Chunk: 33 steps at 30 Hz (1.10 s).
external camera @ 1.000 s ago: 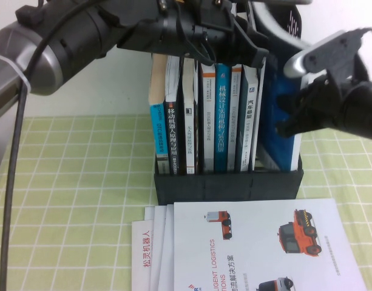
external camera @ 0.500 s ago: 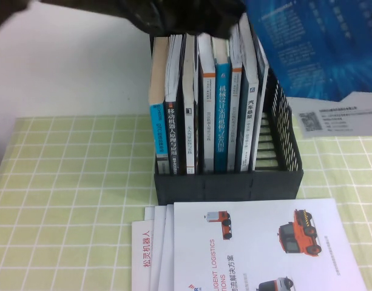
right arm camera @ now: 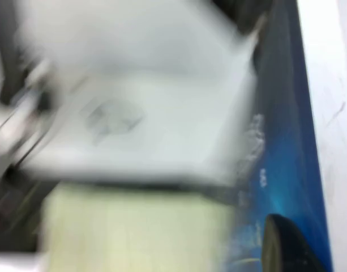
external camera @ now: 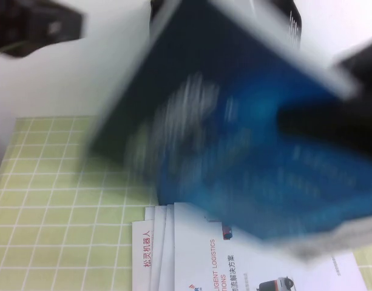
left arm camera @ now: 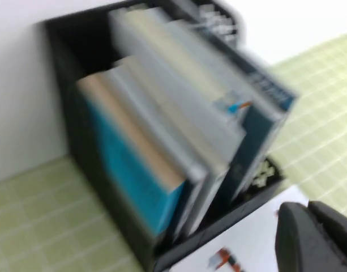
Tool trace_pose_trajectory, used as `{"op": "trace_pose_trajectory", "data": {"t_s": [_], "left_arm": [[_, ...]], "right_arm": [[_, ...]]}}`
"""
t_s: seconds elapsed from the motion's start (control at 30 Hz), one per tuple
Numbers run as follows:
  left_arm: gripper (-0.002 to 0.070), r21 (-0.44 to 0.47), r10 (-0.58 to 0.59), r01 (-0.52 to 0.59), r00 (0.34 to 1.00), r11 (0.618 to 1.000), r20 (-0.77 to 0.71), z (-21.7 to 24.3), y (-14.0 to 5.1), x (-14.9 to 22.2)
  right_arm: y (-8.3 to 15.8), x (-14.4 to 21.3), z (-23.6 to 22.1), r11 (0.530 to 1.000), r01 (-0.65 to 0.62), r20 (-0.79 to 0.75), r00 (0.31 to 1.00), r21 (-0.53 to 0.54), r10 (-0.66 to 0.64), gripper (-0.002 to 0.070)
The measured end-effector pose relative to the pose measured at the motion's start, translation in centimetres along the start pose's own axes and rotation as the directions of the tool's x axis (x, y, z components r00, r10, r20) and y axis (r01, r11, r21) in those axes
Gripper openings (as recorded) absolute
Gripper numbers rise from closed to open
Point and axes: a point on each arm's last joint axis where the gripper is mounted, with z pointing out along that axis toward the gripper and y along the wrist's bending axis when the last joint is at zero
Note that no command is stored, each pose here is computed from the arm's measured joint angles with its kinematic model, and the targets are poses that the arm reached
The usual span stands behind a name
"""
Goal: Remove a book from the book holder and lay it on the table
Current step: Place the picked book on the book
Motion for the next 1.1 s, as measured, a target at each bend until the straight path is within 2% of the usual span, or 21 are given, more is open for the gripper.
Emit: {"op": "trace_pose_trajectory", "data": {"t_s": [0.1, 0.17, 0.27, 0.4, 0.57, 0.7, 0.77, 1.1], "left_arm": [[-0.0003, -0.077, -0.048, 0.049, 0.999, 0.996, 0.018, -2.7, -0.2, 2.3], [-0.0003, -0.094, -0.074, 0.074, 0.997, 0.993, 0.007, -3.5, -0.5, 4.1], [-0.0003, -0.097, -0.101, 0.101, 0.995, 0.99, -0.002, -4.6, -1.2, 6.7], [-0.0003, -0.103, -0.138, 0.134, 0.99, 0.986, -0.025, -5.1, -1.6, 10.1], [-0.0003, -0.111, -0.159, 0.151, 0.985, 0.982, -0.061, -5.0, -1.6, 13.0], [-0.0003, -0.111, -0.158, 0.151, 0.986, 0.982, -0.054, -5.3, -1.8, 13.6], [-0.0003, -0.11, -0.155, 0.149, 0.987, 0.983, -0.048, -5.5, -1.9, 13.7], [-0.0003, -0.111, -0.136, 0.133, 0.99, 0.985, -0.028, -6.1, -2.3, 13.8]], "right_arm": [[0.3, 2.3, 1.3, 0.987, -0.02, -0.154, 0.988, -0.158, -0.004, 0.0127], [0.6, 3.5, 2.2, 0.977, -0.051, -0.259, 0.966, -0.207, -0.005, 0.0127], [0.6, 5.3, 3.7, 0.981, -0.062, -0.414, 0.91, -0.183, -0.02, 0.0127], [0.4, 7.2, 6.6, 0.992, 0.057, -0.556, 0.824, -0.114, -0.112, 0.0127], [0.1, 9.1, 10.4, 0.967, 0.247, -0.648, 0.726, -0.066, -0.23, 0.0127], [0.5, 12.8, 13.9, 0.944, 0.298, -0.755, 0.585, -0.139, -0.296, 0.0127], [0.9, 14.2, 15.1, 0.932, 0.315, -0.774, 0.54, -0.178, -0.33, 0.0127], [2.3, 18.6, 16.7, 0.942, 0.261, -0.82, 0.477, -0.211, -0.316, 0.0127]]}}
